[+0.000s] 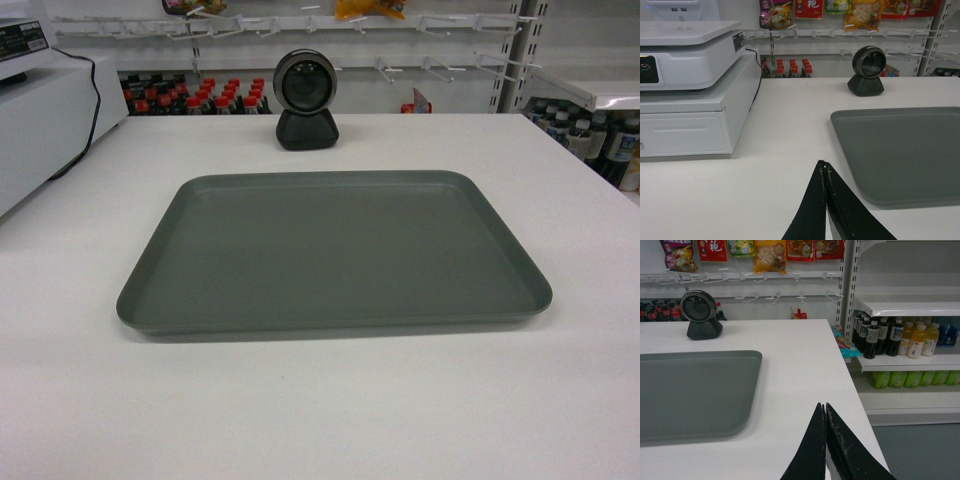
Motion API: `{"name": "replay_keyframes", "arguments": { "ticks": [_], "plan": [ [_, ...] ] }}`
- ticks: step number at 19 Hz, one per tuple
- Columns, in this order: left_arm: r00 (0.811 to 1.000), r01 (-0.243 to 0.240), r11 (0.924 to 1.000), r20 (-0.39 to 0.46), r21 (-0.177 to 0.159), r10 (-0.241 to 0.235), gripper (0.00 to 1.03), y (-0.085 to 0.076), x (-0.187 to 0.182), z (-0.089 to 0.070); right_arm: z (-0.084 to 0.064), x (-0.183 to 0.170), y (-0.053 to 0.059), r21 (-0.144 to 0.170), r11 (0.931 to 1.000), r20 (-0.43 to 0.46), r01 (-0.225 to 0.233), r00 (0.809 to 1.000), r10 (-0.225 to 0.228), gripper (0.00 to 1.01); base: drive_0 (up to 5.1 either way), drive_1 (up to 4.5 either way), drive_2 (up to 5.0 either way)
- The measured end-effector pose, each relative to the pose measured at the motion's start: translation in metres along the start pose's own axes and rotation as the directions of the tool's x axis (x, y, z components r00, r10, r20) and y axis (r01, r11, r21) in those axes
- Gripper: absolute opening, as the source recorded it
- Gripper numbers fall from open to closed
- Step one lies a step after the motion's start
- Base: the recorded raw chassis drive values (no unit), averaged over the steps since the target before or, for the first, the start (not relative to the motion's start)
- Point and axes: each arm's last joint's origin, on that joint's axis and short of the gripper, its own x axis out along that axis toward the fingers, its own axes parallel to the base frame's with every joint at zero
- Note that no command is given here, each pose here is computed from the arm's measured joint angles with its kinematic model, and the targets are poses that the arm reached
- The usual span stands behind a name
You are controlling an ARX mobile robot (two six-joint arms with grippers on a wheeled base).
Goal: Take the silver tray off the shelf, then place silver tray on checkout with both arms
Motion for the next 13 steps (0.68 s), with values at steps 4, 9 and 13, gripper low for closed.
{"name": "replay_keyframes", "arguments": {
  "ticks": [4,9,13],
  "plan": [
    [1.0,0.0,1.0,0.002,0.0,0.0,0.02,0.0,-0.006,0.0,0.001,-0.006,0.0,0.0,1.0,0.003,0.0,1.0,0.0,0.02,0.0,0.0,0.0],
    [1.0,0.0,1.0,0.002,0.0,0.0,0.02,0.0,-0.012,0.0,0.001,-0.012,0.0,0.0,1.0,0.004,0.0,1.0,0.0,0.02,0.0,0.0,0.0],
    [1.0,0.0,1.0,0.003,0.0,0.0,0.02,0.0,-0.016,0.0,0.0,-0.016,0.0,0.0,1.0,0.004,0.0,1.0,0.0,0.02,0.0,0.0,0.0]
  ]
}}
